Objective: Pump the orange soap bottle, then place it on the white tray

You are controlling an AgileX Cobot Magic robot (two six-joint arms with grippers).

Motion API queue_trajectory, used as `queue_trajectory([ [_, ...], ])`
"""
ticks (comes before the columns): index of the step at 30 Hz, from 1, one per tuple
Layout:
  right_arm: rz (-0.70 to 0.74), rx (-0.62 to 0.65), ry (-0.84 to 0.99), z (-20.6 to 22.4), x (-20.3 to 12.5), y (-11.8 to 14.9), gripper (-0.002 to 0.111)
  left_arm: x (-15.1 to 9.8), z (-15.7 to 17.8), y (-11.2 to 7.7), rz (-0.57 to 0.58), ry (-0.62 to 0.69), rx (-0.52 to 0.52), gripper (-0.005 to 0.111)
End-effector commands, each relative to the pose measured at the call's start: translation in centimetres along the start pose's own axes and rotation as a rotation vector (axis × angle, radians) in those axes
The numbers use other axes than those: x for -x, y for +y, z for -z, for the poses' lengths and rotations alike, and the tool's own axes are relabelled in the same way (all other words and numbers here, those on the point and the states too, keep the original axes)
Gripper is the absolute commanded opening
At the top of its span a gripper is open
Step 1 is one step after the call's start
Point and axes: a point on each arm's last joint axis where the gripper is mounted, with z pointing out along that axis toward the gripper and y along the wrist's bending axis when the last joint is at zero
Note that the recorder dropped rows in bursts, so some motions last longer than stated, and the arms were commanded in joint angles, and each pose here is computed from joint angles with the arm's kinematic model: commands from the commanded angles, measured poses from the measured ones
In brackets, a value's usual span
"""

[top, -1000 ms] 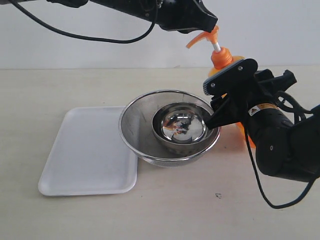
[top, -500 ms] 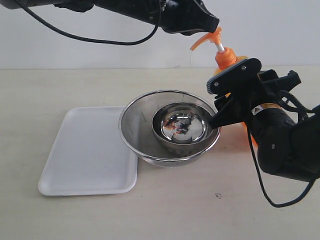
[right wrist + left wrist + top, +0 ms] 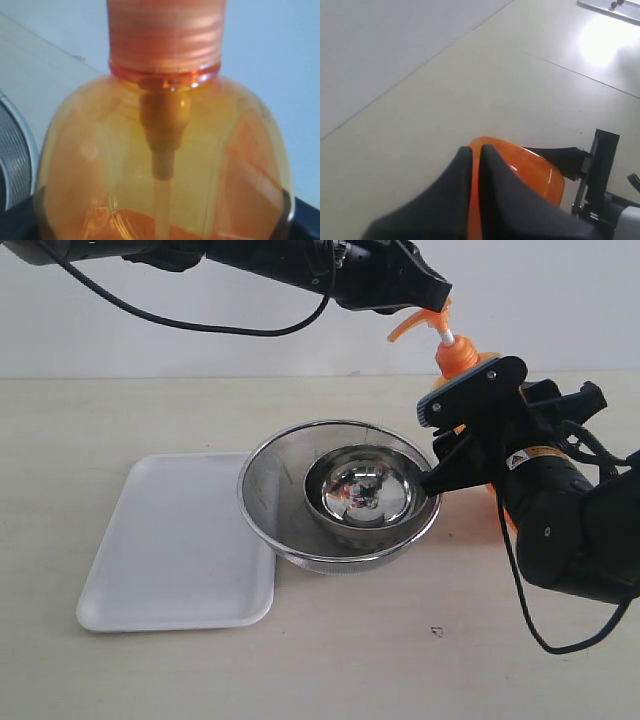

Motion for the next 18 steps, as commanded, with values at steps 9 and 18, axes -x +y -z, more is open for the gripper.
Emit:
queue_trajectory([
  [9,0.009,0.079,-0.037,0.15,0.59,0.84,0.0,-3.45,-2.54,-1.96,-0.034,0.162,-0.134,0.005],
  [18,0.011,0.08,-0.039,0.15,0.6,0.85,0.0,-3.46,-2.54,-1.97,-0.034,0.163,-0.135,0.005],
])
